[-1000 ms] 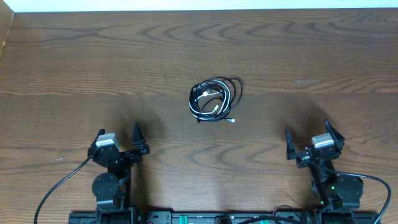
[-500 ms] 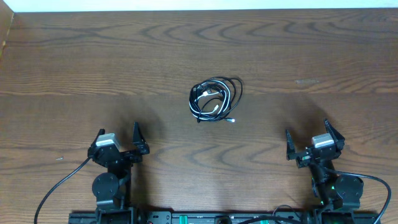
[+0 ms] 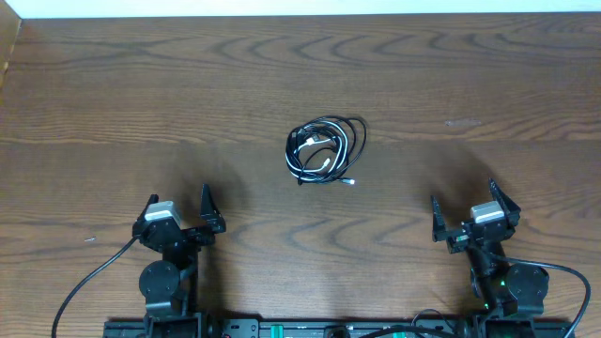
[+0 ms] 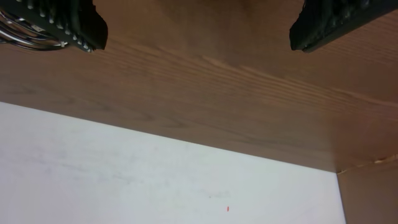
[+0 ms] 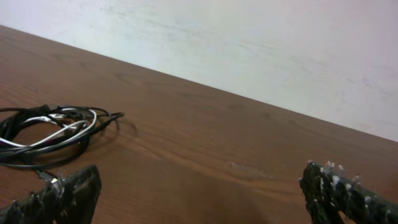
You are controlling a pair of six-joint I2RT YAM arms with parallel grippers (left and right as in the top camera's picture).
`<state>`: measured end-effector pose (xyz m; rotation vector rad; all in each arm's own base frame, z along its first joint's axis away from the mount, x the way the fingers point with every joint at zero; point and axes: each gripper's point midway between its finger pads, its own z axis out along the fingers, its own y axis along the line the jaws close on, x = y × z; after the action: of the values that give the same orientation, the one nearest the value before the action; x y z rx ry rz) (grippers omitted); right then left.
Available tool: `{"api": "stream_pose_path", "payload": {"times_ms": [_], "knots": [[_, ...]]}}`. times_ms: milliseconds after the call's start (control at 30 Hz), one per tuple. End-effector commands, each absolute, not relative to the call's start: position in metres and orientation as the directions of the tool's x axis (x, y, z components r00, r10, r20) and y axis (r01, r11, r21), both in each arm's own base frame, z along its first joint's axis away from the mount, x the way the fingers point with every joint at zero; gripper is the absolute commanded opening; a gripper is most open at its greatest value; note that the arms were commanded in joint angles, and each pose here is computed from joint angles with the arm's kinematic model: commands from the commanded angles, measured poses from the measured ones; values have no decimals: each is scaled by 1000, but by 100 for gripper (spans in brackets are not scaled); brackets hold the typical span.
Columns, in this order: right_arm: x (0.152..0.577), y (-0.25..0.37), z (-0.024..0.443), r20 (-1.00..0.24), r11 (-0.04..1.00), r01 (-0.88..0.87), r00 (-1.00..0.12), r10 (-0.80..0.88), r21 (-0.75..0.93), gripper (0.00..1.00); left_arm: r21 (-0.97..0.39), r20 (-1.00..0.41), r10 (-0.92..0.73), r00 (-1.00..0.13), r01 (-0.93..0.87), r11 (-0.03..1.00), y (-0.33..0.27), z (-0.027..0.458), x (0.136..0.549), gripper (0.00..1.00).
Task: Untangle cables
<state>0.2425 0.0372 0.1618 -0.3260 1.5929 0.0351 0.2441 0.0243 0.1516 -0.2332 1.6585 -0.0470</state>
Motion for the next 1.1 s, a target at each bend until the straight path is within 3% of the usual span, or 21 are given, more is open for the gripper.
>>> {"api": "stream_pose_path", "payload": {"times_ms": [0,500,800,1067], "knots": [[241,43,161,-983,951,-256,-12,-181,-172,99,-155,-973,-176,-148,-146,977,26,133,243,100],[238,55,166,-984,931,-321,18,-177,-173,99,-153,-966,-179,-188,-148,977,26,144,245,100],[235,59,189,-983,922,-341,51,-175,-182,99,-159,-968,-178,-177,-116,980,21,188,253,100],[243,61,212,-985,918,-363,-4,-175,-161,99,-171,-955,-182,-233,-66,983,12,217,269,100]]}}
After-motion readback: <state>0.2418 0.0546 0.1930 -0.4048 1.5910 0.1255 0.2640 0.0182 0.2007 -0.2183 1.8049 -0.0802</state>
